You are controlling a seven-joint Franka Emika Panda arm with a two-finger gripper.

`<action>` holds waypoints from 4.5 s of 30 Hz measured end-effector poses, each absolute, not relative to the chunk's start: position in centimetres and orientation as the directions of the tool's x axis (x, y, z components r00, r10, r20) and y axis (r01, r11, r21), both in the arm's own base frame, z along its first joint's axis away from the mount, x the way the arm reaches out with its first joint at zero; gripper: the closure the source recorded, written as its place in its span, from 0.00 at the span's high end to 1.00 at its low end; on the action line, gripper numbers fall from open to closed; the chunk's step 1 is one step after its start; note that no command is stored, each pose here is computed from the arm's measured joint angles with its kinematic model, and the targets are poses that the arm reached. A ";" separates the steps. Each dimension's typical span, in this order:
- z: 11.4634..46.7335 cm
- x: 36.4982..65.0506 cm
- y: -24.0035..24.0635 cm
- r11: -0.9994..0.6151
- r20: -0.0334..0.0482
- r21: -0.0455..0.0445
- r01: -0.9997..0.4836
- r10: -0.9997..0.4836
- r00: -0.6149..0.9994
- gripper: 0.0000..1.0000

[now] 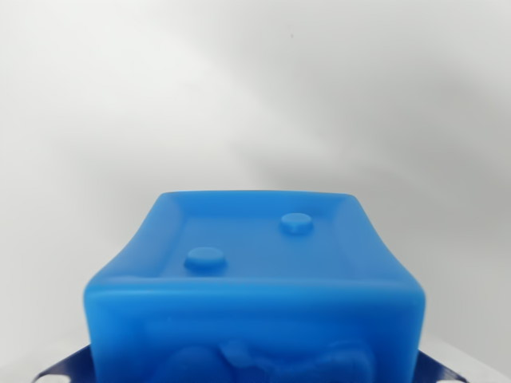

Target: Stack cube

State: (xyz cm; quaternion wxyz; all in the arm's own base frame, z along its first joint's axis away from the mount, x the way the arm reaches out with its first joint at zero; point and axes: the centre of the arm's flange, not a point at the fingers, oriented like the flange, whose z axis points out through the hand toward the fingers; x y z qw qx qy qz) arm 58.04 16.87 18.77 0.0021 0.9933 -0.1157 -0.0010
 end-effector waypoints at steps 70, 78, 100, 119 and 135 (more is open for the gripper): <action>21.9 48.5 7.6 -0.914 -0.003 0.004 -0.405 -0.405 0.914 0.00; 22.3 47.4 6.5 -0.905 -0.003 0.005 -0.425 -0.425 0.905 0.00; 23.3 44.4 3.6 -0.877 -0.004 0.005 -0.481 -0.481 0.877 0.00; 24.1 41.9 1.1 -0.851 -0.003 0.005 -0.525 -0.525 0.851 0.00; 24.8 39.8 -0.9 -0.826 0.000 -0.001 -0.564 -0.564 0.826 0.00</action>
